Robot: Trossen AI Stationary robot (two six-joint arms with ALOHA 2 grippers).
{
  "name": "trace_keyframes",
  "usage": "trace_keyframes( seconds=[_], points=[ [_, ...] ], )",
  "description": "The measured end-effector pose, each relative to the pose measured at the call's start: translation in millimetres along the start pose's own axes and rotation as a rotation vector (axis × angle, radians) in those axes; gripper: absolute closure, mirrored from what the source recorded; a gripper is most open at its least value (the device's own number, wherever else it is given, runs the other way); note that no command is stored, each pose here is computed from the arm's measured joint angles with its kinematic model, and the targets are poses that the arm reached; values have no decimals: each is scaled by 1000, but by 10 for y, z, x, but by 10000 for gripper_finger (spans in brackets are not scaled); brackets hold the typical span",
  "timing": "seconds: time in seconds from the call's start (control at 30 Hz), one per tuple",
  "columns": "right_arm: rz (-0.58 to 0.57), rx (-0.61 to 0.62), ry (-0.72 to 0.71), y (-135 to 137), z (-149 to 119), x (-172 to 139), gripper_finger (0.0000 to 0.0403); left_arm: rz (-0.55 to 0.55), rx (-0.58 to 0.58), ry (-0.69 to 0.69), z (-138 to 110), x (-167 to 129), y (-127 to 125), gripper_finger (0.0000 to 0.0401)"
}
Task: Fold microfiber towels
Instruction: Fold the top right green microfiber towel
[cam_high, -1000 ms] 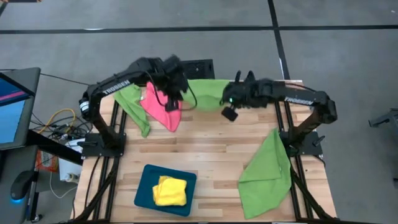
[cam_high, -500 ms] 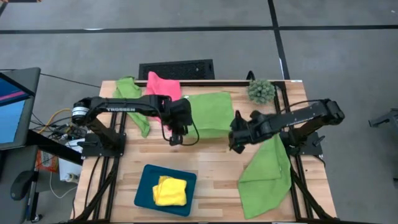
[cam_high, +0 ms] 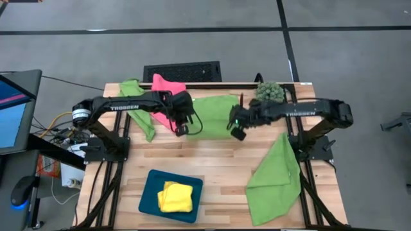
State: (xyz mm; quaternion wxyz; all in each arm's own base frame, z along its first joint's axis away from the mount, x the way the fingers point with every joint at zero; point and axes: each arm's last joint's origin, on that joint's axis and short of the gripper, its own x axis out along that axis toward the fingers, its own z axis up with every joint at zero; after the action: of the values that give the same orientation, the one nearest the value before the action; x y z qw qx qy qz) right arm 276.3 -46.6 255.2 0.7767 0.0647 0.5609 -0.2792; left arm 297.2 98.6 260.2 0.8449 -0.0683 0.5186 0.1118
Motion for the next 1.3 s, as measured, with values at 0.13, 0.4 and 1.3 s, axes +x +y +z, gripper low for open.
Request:
trace_keyframes(
  seconds=[0.13,0.4,1.3],
  points=[
    [-24,1,28,-363,57,198,403,47,-28,-44,29,18,276,401],
    [15,65,-25,-907,119,474,403,83,-91,-71,15,157,693,401],
    [-1,88,-23,-1287,203,1052,391,117,-164,-73,-115,433,1030,399]
  ],
)
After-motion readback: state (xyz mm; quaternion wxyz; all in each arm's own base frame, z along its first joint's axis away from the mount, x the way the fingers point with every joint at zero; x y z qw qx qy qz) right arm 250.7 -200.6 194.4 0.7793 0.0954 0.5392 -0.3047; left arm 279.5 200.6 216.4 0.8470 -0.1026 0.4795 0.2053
